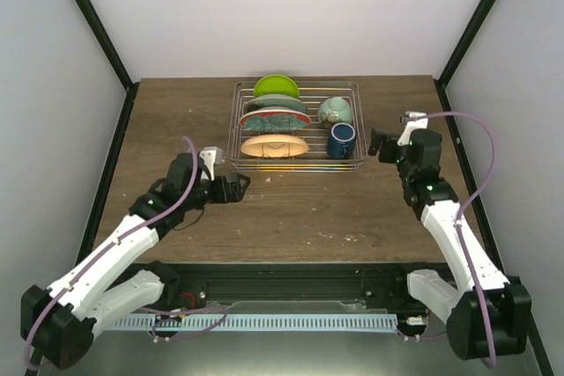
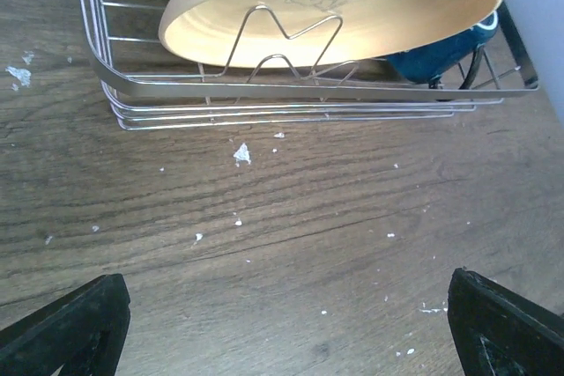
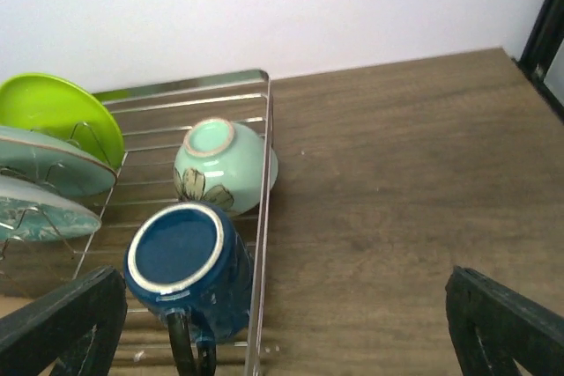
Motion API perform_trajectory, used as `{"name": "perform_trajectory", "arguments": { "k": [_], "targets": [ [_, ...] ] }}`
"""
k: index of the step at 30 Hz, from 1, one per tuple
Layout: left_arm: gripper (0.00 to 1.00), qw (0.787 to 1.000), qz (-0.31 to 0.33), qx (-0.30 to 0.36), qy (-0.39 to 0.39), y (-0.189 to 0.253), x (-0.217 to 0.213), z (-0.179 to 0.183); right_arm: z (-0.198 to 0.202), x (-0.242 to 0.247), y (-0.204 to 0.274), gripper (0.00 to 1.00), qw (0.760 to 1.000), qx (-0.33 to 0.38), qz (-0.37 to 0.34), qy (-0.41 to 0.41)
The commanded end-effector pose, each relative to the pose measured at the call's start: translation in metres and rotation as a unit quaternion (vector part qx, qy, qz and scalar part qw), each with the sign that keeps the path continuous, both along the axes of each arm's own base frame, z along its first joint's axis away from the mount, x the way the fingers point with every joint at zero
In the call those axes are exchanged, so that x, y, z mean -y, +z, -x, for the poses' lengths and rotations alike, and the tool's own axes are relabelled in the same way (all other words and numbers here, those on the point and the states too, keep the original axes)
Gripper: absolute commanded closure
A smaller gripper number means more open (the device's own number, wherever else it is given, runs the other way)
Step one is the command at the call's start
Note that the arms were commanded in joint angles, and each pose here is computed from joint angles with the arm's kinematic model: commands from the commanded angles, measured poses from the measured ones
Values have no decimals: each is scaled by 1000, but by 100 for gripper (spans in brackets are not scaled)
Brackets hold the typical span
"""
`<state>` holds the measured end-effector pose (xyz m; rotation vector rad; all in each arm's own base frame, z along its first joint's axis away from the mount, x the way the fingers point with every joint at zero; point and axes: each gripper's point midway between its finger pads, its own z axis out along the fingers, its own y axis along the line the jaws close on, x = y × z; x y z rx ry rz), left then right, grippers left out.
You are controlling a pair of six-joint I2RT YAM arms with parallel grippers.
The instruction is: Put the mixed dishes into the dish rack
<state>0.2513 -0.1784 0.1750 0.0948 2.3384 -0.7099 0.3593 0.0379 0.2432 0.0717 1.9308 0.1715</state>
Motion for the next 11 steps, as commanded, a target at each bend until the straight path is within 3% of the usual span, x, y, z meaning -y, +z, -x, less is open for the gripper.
{"name": "perform_trajectory", "arguments": {
  "k": [1, 11],
  "targets": [
    [0, 1000, 6, 0, 26, 2, -14, 10, 19, 12, -41, 0, 997, -57, -39, -21],
    [0, 997, -2, 0, 80, 4, -34, 14, 27, 18, -47, 0, 997, -67, -21, -26]
  ]
}}
